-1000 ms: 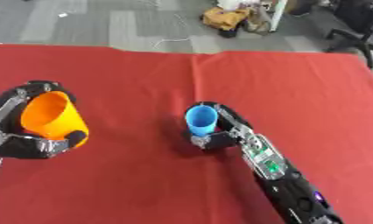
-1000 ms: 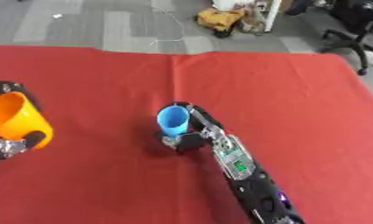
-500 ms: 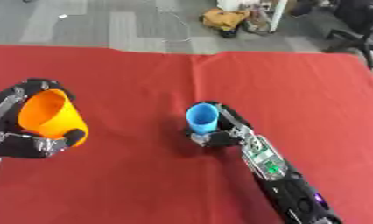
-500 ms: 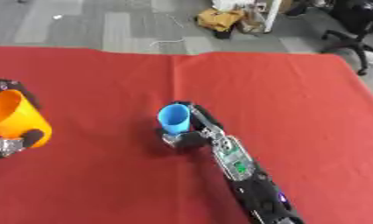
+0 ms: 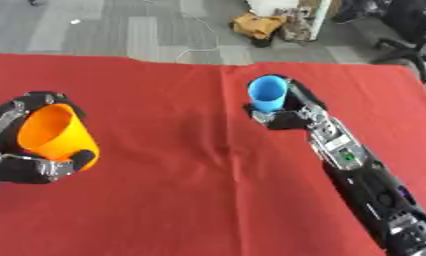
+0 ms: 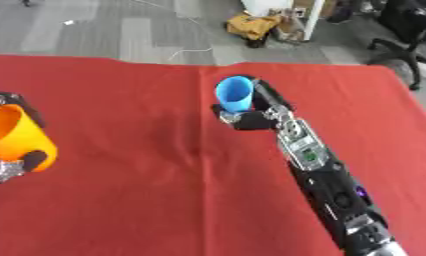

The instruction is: Pour the contents of one cup into another cup.

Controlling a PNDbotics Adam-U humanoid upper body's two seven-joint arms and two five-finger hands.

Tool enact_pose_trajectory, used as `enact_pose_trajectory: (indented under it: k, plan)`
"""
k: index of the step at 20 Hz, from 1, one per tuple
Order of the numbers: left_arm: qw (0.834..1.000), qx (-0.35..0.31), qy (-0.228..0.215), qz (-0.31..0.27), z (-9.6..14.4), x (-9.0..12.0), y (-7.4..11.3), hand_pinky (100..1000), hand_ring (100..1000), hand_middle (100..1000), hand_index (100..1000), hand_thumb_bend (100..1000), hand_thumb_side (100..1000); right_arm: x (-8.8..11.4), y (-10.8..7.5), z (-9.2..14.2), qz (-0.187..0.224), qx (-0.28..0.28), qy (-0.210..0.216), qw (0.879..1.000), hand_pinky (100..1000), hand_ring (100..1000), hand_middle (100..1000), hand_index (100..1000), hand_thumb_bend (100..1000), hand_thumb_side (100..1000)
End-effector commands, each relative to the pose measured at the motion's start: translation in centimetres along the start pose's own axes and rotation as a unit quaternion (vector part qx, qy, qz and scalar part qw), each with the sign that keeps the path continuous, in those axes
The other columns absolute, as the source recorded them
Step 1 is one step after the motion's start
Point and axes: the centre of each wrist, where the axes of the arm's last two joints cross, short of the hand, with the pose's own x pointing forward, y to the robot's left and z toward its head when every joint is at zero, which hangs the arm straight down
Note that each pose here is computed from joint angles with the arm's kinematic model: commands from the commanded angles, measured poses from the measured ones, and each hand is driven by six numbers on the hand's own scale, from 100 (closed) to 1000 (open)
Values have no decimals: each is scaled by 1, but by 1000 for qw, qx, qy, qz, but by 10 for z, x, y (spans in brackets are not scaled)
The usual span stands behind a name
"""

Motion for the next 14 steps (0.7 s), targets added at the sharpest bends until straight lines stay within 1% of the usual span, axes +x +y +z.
enact_pose_trajectory:
  k: [1, 3, 6, 8, 9, 12, 14]
  plan:
    - [1000, -15, -7, -17, 0, 7, 5, 636, 362, 226, 641, 100, 100, 26, -37, -10, 43, 3, -39, 998, 634, 488, 428, 697, 249, 100]
    - [999, -28, -6, -20, 1, 6, 3, 636, 362, 226, 641, 100, 100, 38, -46, -16, 56, 14, -55, 997, 636, 489, 429, 698, 248, 100]
    - [998, -49, -3, -26, 3, 5, 0, 637, 362, 226, 641, 100, 100, 53, -51, -26, 72, 32, -79, 994, 638, 491, 430, 699, 246, 100]
    - [998, -60, -2, -32, 5, 4, -2, 637, 362, 226, 641, 100, 100, 60, -52, -30, 77, 42, -89, 992, 639, 491, 431, 700, 246, 100]
    - [997, -63, -2, -33, 5, 3, -2, 638, 363, 227, 621, 100, 100, 62, -52, -32, 78, 46, -92, 992, 641, 493, 432, 701, 247, 100]
    - [995, -92, -11, -33, 7, 1, -7, 641, 364, 228, 621, 100, 100, 79, -50, -44, 97, 76, -120, 985, 643, 495, 434, 702, 246, 100]
    - [993, -110, -9, -33, 10, -2, -10, 642, 363, 226, 615, 100, 100, 90, -49, -52, 105, 91, -137, 981, 645, 497, 436, 704, 246, 100]
